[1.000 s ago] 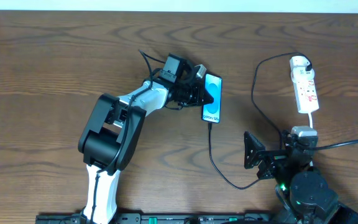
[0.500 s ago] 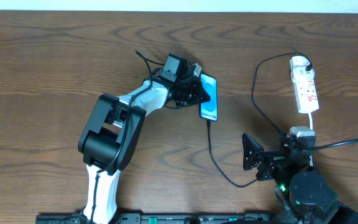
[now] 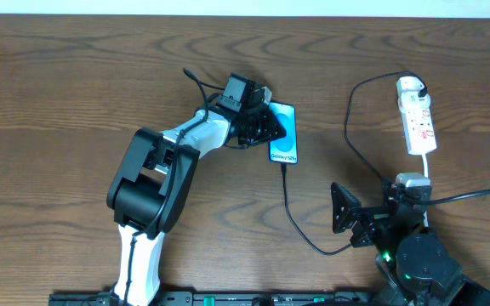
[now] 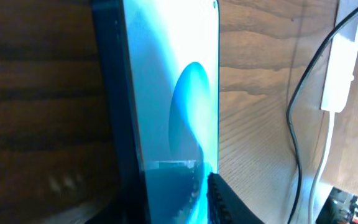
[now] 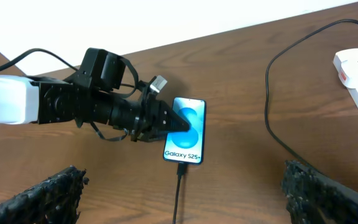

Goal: Plug charger to phone and switch on socket
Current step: 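Lower the phone flat onto the table with the left gripper, then open the left gripper and lift it away from the phone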

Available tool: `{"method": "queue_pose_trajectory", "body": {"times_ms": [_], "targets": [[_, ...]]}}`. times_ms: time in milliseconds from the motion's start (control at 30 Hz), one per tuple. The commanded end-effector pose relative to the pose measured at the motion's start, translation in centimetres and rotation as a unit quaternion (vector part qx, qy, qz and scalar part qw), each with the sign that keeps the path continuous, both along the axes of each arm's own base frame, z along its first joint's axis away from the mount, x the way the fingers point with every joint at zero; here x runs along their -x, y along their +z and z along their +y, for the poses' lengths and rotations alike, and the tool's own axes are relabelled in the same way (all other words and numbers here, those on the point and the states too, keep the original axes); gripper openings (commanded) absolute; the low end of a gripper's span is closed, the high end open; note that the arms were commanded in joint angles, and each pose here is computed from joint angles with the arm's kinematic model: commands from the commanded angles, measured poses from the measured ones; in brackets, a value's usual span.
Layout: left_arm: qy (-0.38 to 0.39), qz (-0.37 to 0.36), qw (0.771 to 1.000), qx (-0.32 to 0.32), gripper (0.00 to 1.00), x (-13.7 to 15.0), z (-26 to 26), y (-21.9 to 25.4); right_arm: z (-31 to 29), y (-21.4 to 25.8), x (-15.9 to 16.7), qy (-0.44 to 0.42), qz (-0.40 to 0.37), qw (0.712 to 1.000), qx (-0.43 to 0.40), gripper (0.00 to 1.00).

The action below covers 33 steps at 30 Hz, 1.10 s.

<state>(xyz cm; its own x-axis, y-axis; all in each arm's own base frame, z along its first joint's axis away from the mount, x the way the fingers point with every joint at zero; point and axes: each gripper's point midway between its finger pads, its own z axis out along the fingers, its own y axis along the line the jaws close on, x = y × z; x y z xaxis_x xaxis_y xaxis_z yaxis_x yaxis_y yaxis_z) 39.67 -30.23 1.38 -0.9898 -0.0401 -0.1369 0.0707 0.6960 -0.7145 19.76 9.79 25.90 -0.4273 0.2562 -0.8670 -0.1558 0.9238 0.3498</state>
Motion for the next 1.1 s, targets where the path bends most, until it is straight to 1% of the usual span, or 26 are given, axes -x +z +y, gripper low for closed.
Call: {"method": "queue_pose_trajectory", "body": {"times_ms": [0, 100, 233, 367, 467, 533, 700, 933, 967, 1000, 1067], "targets": [[0.011, -0.007, 1.000, -0.028, 0.31, -0.8, 0.8, -0.7, -0.1, 0.5, 0.0, -0.004, -0.002, 1.000, -0.010, 0.99], [0.025, -0.001, 0.998, -0.063, 0.31, -0.7, 1.9, -1.7, -0.1, 0.5, 0.0, -0.004, -0.001, 1.000, -0.009, 0.99], [0.016, -0.009, 0.996, -0.089, 0.32, -0.5, 2.7, -2.3, -0.1, 0.5, 0.0, -0.004, -0.001, 1.000, -0.009, 0.99], [0.016, -0.007, 0.996, -0.090, 0.32, -0.4, 2.7, -2.4, -0.1, 0.4, 0.0, -0.004, -0.001, 1.000, -0.009, 0.99], [0.023, -0.011, 0.994, -0.104, 0.36, -0.6, 3.1, -2.6, -0.1, 0.4, 0.0, -0.004, -0.001, 1.000, -0.009, 0.99], [0.027, -0.012, 0.993, -0.111, 0.36, -0.7, 3.4, -2.8, -0.1, 0.4, 0.0, -0.004, -0.001, 1.000, -0.009, 0.99], [0.012, -0.025, 0.993, -0.115, 0.38, -0.7, 3.4, -2.8, -0.1, 0.4, 0.0, -0.004, 0.000, 1.000, -0.007, 0.99], [0.023, -0.024, 0.993, -0.116, 0.39, -1.3, 4.3, -2.7, -0.2, 0.0, 0.1, -0.004, 0.005, 1.000, -0.002, 0.99], [0.027, -0.022, 0.993, -0.117, 0.40, -1.4, 4.7, -2.7, -0.2, -0.1, 0.1, -0.004, 0.007, 1.000, 0.000, 0.99], [0.032, -0.020, 0.992, -0.118, 0.43, -1.6, 5.1, -2.6, -0.3, -0.1, 0.2, -0.004, 0.008, 1.000, 0.002, 0.99], [0.043, -0.019, 0.992, -0.118, 0.46, -2.1, 6.1, -2.2, -0.3, -0.4, 0.2, -0.004, 0.012, 1.000, 0.006, 0.99]]}}
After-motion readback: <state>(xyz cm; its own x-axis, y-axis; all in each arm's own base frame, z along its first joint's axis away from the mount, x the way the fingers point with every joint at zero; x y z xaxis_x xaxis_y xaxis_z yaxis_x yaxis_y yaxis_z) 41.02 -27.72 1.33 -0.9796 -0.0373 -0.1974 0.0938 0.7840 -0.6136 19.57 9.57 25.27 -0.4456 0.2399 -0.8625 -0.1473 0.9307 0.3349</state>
